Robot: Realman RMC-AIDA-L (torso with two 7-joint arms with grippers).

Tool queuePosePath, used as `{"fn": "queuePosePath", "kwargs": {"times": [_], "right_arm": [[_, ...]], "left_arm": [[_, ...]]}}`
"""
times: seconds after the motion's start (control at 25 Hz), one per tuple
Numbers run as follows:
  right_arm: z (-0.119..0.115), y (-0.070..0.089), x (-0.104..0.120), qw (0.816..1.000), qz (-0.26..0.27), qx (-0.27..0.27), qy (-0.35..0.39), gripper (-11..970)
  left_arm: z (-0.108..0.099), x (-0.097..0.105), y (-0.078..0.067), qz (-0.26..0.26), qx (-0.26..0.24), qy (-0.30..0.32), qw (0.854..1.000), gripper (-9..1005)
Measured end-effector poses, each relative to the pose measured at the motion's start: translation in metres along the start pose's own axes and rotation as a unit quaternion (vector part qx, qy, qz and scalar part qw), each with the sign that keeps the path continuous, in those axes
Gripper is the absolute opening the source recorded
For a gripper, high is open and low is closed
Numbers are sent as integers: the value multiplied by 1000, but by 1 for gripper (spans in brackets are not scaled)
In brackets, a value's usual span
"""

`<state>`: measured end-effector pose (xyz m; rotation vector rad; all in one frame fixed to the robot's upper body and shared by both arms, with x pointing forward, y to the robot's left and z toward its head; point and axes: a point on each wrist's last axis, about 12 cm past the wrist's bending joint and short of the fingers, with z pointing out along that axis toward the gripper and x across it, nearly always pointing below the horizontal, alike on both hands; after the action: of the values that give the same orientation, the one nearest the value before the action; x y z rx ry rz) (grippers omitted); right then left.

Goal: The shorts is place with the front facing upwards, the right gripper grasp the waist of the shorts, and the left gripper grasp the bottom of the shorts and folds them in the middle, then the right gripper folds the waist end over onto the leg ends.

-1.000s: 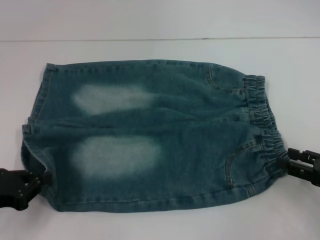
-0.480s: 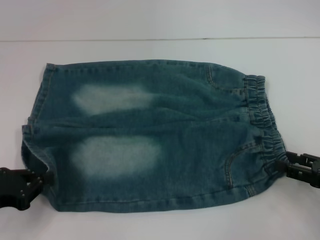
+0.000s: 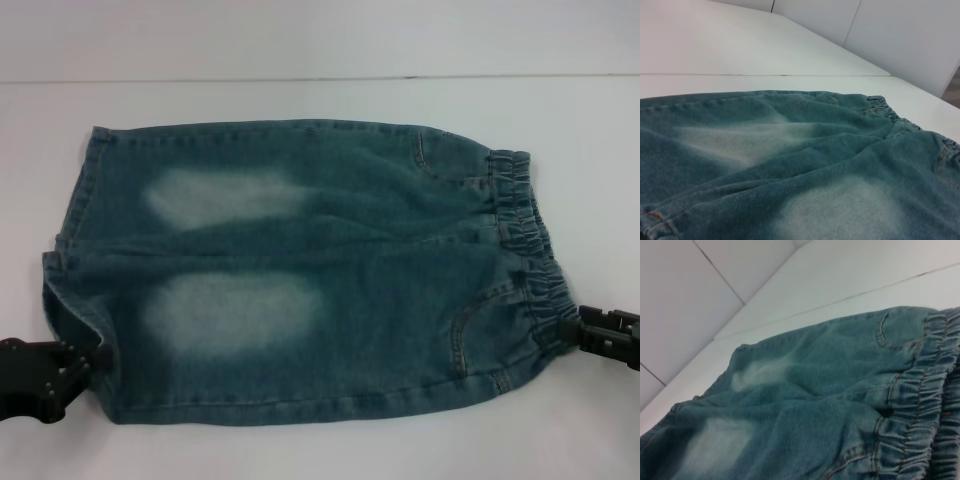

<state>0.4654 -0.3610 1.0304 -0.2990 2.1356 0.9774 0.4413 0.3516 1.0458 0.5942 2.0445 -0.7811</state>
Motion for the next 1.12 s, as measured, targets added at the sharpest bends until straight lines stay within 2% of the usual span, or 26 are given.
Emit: {"fn": "queuePosePath", "kwargs": {"times": [0.56,0.92,1.12], "right_arm": [[8,2,-5,999,7,-14,37,668],[2,-4,-9,998,46,1,41,667],[4,-2,-11,998,44,-9,48,668]], "left_arm": [[4,-4,1,5,5,-2,1000,40],[6,-4,0,6,10,-3,1000,40],[7,-4,0,7,12,-3,1000,40]]}}
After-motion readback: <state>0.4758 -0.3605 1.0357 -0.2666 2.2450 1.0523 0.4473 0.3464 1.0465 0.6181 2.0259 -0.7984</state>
